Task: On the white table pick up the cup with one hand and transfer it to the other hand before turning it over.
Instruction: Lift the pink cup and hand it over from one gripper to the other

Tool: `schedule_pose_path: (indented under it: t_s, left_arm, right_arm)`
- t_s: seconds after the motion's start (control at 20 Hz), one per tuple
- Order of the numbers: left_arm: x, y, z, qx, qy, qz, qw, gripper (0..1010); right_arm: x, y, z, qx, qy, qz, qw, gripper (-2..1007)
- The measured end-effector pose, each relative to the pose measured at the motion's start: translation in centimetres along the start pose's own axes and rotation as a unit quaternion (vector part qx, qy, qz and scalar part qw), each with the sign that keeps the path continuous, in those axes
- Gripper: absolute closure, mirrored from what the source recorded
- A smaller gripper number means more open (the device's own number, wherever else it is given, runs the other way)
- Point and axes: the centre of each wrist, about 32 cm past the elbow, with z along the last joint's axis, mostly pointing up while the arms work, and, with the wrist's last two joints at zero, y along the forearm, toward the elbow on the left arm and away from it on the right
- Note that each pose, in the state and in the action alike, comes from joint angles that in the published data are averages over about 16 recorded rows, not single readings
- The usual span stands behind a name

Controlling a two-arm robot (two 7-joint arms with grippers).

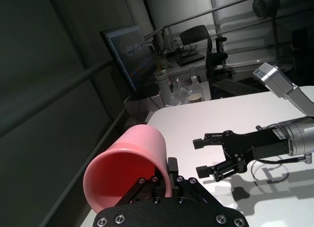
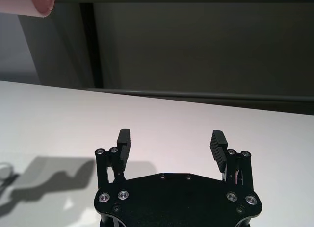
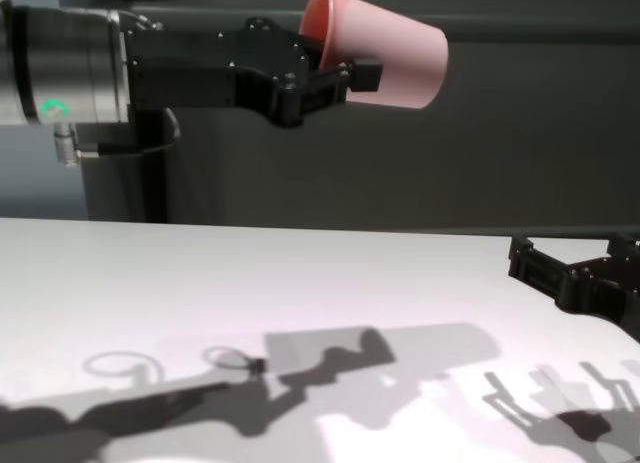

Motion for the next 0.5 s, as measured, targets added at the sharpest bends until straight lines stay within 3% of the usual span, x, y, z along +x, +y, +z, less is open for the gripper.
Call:
schedule_pose_path:
  t_s: [0.25,0.5]
  left_arm:
    - [-0.84,-0.8,-1.2,-0.029,0.028,0.021,0.9989,964]
    - [-1.32,-1.7,-2.19,-0.048,0.049,0.028,0.9973,964]
  right_arm:
    - [0.0,0.0,0.0,0.0,0.0,0.0,1.0,3]
    - [0.0,0.0,0.0,0.0,0.0,0.0,1.0,3]
